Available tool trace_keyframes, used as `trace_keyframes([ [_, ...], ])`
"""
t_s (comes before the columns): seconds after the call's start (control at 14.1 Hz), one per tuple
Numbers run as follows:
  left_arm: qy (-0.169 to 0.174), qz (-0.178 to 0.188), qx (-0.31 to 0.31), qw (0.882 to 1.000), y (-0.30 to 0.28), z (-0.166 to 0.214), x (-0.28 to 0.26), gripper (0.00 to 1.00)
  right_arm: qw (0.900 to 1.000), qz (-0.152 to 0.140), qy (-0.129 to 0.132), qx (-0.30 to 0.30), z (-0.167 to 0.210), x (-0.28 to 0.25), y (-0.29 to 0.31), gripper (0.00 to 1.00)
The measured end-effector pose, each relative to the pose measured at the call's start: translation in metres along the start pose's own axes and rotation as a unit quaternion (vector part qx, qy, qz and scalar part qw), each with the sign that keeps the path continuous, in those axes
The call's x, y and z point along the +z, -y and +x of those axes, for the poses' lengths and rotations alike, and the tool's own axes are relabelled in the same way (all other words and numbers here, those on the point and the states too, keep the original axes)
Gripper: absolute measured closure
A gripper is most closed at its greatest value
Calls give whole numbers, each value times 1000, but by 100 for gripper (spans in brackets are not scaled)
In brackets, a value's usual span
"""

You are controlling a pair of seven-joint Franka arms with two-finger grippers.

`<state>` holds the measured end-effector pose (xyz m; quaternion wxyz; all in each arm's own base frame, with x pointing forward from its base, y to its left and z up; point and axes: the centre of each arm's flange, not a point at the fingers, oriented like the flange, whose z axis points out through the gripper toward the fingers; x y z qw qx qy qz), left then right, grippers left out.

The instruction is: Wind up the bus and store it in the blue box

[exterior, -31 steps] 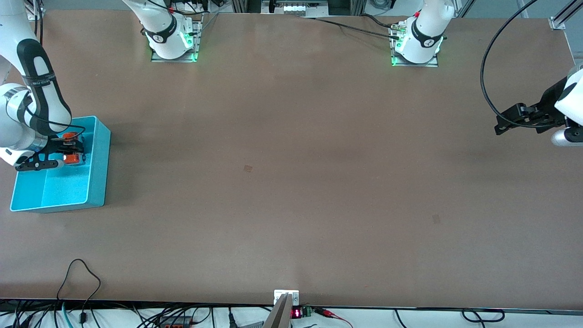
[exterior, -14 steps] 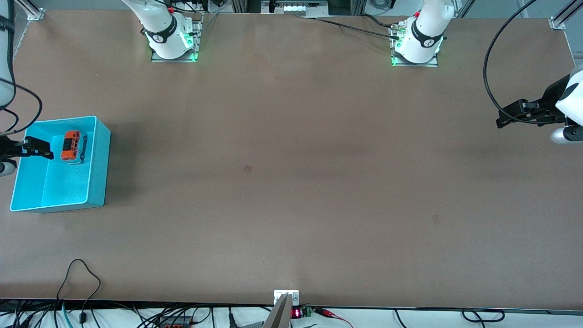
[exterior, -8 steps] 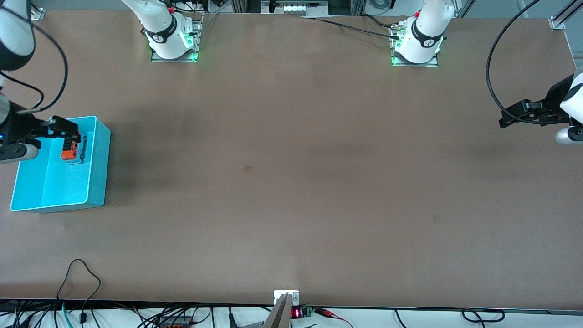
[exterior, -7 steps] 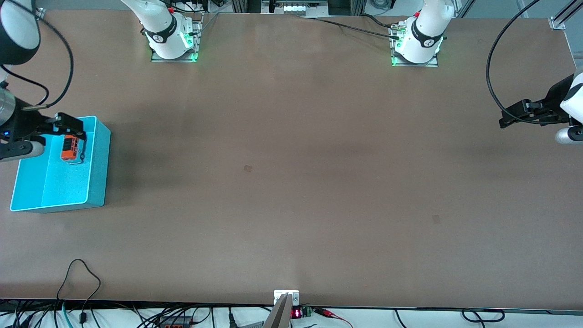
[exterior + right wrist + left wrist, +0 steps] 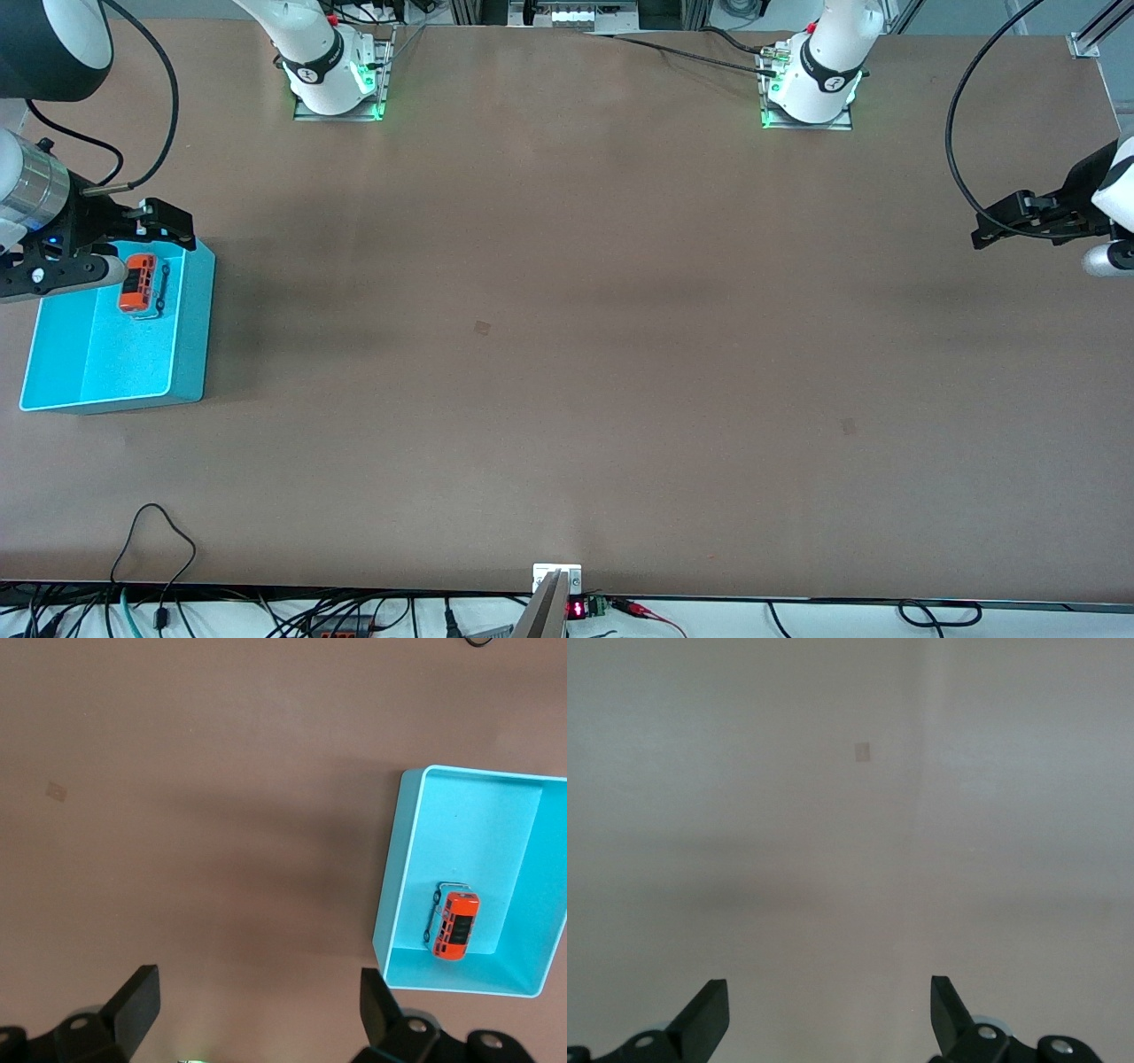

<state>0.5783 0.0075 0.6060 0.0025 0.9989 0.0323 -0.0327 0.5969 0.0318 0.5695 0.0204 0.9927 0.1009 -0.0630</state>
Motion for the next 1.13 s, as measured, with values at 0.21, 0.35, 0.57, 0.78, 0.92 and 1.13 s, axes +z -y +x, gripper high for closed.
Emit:
trace_keyframes([
  [0.21, 1, 0, 0, 1000, 0, 0, 1, 0, 1000, 2, 1, 3, -1, 1, -3, 0],
  [0.35, 1, 0, 0, 1000, 0, 0, 1, 0, 1000, 12, 0, 19, 0, 2, -1, 0],
  [0.57, 0, 0, -2, 1000, 2, 0, 0, 0, 998, 18, 0, 66, 0, 2, 1, 0],
  [0.78, -1, 0, -2, 1000, 3, -1, -1, 0, 997, 18, 0, 76, 0, 2, -3, 0],
  [0.92, -1, 0, -3, 1000, 3, -1, -2, 0, 996, 18, 0, 85, -2, 3, -13, 0],
  [1.13, -2, 0, -4, 1000, 4, -2, -3, 0, 995, 19, 1, 98, -5, 4, -28, 0],
])
